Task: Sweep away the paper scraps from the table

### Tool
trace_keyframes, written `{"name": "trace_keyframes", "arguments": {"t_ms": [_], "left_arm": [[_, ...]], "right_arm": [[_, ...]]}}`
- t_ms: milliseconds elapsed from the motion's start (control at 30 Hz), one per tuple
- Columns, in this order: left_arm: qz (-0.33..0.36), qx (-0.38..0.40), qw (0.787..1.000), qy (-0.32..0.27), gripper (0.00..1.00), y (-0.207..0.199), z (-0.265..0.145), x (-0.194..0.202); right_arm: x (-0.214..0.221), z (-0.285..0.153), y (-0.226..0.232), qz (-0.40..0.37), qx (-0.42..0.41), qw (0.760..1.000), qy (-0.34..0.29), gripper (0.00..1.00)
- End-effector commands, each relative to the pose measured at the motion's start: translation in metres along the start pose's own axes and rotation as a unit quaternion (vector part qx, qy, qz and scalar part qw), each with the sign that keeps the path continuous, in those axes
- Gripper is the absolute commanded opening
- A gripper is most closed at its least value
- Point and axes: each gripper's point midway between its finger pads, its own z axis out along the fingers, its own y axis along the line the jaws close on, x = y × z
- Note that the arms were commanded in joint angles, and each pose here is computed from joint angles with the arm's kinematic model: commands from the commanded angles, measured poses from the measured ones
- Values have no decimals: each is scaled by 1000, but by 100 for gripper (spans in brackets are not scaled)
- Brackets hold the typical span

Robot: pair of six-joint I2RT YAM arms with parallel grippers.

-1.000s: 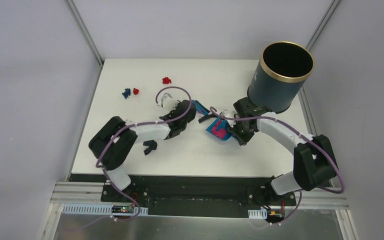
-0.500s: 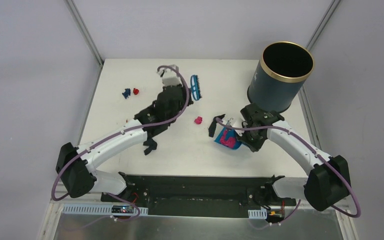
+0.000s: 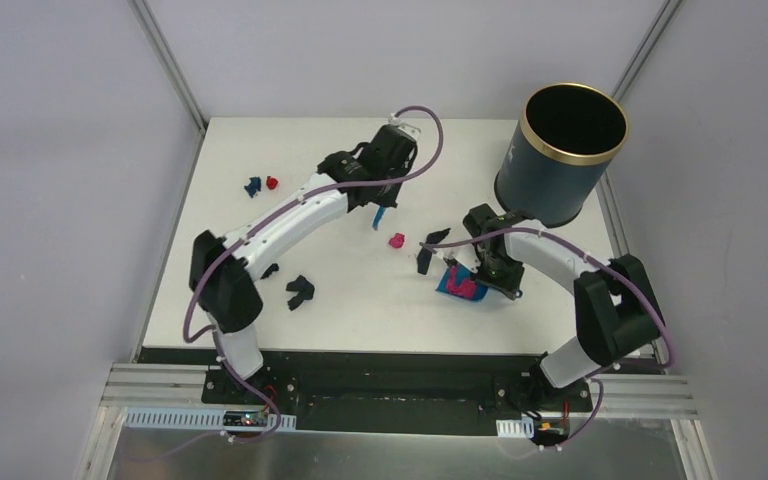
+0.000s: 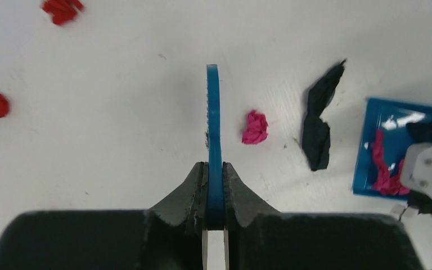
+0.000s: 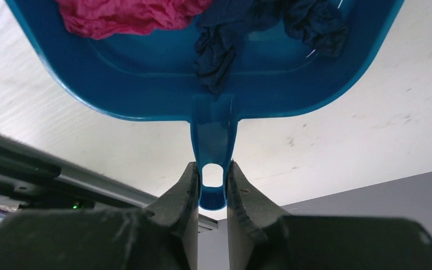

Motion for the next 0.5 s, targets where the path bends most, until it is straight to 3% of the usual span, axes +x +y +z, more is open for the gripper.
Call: {"name": "trace_keyframes", "arguments": {"t_ms": [0,267,467], "left_arm": [[0,58,994,89,0,-16,16,33],[5,88,983,160,0,-29,60,47],[-63,149,975,155,0,-62,85,46]], "right_arm": [[-27,-1,-38,19,50,999,-8,0],[-52,7,-46,48,24,999,-5,0],[-63,11,-47,41,17,999,-7,0]]}}
